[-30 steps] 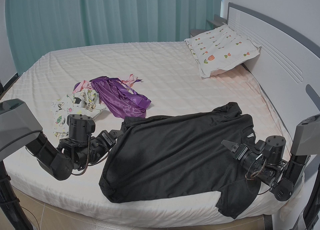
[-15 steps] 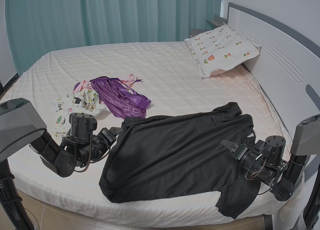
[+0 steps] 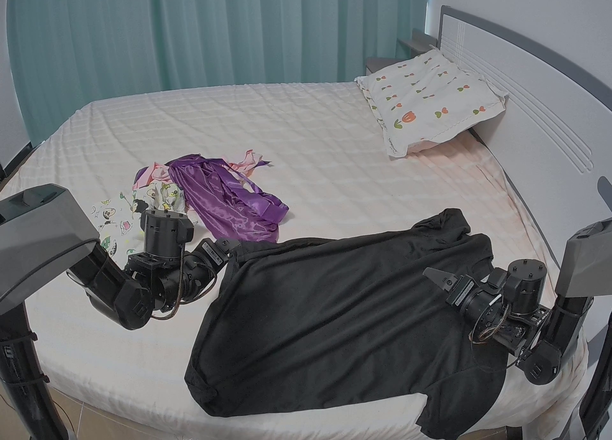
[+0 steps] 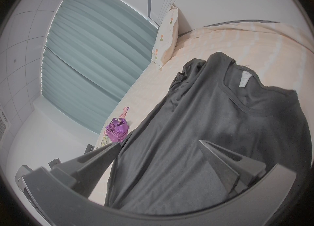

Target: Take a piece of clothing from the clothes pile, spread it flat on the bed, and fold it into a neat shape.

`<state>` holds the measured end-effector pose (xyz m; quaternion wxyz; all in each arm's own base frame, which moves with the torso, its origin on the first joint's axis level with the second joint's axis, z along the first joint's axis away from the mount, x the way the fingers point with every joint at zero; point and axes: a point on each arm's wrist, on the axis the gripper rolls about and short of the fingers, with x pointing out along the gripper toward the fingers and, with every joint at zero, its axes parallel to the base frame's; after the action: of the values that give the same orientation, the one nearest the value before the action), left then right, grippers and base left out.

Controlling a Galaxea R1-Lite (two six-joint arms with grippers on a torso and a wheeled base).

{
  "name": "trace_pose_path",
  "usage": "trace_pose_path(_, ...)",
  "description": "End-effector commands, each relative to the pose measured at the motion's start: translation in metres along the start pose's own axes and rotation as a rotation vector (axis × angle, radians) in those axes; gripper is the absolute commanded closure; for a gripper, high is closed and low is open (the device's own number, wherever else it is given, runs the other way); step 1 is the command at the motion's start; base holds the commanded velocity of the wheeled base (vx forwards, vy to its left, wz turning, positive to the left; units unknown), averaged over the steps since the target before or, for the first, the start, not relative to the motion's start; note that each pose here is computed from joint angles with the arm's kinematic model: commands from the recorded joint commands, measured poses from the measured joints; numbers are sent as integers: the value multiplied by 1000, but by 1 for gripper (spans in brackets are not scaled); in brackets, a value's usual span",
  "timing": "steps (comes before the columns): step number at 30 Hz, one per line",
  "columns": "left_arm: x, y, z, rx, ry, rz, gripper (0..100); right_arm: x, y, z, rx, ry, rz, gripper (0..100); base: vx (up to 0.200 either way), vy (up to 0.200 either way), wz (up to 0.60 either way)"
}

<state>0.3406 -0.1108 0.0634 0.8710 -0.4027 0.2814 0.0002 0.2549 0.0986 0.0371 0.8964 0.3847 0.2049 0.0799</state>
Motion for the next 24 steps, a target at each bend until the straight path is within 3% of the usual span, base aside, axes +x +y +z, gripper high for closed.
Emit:
trace_pose_path(1, 18, -3, -2, 7, 13, 12, 0, 1, 1, 0, 0, -6, 9, 0, 0, 0, 0)
trace_pose_path(13, 64, -16, -16, 30, 37, 0, 0, 1, 0, 0, 0, -5, 8, 0, 0, 0, 0)
trace_pose_path(24, 71, -20, -16, 37, 24, 25, 0, 2, 1, 0, 0, -6, 9, 0, 0, 0, 0)
